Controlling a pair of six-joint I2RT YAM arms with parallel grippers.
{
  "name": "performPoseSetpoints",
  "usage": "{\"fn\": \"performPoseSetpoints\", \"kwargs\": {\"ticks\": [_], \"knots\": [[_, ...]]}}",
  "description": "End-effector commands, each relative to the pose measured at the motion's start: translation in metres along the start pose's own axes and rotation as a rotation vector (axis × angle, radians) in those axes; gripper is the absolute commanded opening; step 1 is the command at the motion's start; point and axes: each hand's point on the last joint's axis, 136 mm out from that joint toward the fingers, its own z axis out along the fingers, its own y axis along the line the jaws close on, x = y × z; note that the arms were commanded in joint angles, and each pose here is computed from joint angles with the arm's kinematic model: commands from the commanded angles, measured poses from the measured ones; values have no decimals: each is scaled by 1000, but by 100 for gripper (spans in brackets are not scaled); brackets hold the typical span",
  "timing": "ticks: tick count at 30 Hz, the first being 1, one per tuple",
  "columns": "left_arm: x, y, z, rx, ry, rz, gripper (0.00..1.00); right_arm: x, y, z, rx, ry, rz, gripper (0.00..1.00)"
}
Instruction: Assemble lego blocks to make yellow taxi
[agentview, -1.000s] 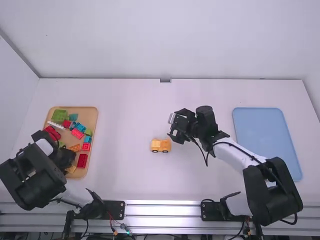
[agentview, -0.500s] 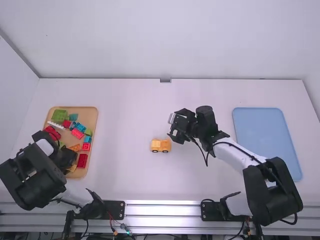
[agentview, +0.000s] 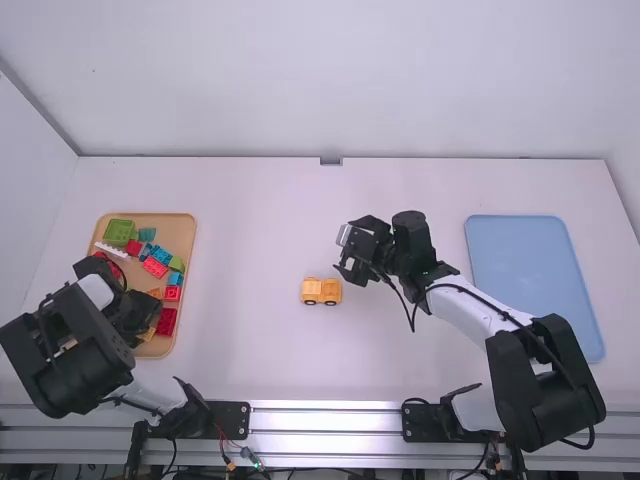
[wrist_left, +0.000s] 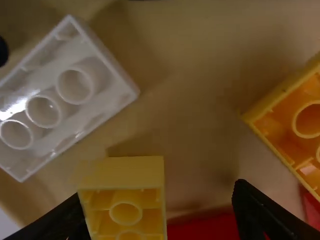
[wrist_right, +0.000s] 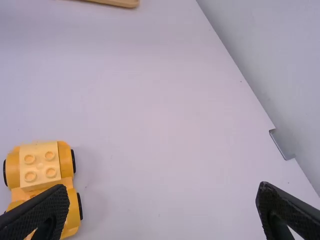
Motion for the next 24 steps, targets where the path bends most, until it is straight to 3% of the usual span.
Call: {"fn": "performPoseSetpoints", "kwargs": {"ticks": [1,7,10,12,14,19,24], "knots": [[7,7,4,-37,12,-5,68,-5,1,-2,-3,-14,11,99],[5,10,4,-51,5,-16,48,-5,1,-2,-3,-15,10,99],[6,10,3,-55,7,-35,49,-5,1,-2,-3,-15,10,99],[6,8,3,-47,10,-30,61,-5,1,-2,-2,-15,11,99],[6,8,3,-46,9,-30,63,-5,1,-2,-3,-14,11,99],[5,0,3,-7,7,-27,54,-5,1,-2,-3,-15,10,99],[4,-6,6,26,0,-24,56,-6,3,-2,-12,-25,10,99]]}}
